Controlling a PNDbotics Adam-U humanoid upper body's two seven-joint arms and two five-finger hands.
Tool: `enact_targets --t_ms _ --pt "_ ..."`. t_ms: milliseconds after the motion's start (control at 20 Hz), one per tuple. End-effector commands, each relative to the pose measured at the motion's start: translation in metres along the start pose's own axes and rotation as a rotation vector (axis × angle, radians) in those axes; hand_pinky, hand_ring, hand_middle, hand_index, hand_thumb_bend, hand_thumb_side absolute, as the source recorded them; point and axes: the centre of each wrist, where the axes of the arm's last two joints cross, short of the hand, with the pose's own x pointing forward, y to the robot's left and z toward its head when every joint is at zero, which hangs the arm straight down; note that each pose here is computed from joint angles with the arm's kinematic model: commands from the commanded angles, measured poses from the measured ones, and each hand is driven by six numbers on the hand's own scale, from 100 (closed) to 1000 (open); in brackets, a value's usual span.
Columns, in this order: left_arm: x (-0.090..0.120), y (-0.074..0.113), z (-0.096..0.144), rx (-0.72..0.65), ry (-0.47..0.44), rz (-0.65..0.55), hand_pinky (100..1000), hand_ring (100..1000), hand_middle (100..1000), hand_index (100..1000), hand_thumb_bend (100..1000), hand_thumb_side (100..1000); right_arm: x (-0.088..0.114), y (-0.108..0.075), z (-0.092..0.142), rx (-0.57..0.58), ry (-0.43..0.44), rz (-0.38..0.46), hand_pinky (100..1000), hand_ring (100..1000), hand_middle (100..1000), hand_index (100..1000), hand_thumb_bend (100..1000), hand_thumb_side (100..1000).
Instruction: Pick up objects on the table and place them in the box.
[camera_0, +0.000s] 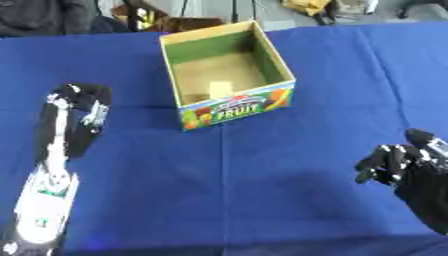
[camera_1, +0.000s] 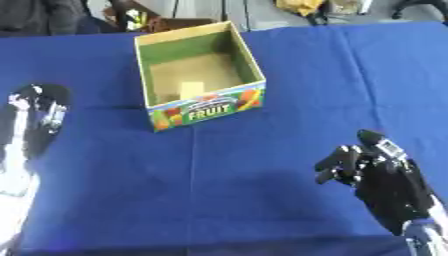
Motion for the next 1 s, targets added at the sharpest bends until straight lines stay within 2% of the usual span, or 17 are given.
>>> enact_targets --t_ms 50,350,700,850,1000 --pt "0.014 0.008 0.006 0.022 -0.017 0.060 578 590 574 679 474 971 0.006 0.002 -0.001 0.013 -0.017 0.009 560 620 470 386 100 844" --pt "0.016 0.009 0.012 -0.007 -0.004 0.149 575 584 569 678 476 974 0.006 0.001 -0.001 0.010 -0.019 0.010 560 619 469 386 100 834" --pt "0.010 0.013 0.012 -0.026 0.014 0.251 572 578 563 676 475 975 0.007 0.001 -0.001 0.009 -0.021 0.012 560 619 470 386 100 839" --pt "0.002 0.031 0.007 -0.031 0.043 0.499 571 576 560 676 474 975 0.007 0.001 -0.001 0.007 -0.020 0.013 560 619 470 386 100 837" --pt "-0.006 0.044 0.005 -0.040 0.051 0.624 570 573 558 675 473 975 0.007 0.000 -0.001 0.005 -0.020 0.014 560 619 470 386 100 836"
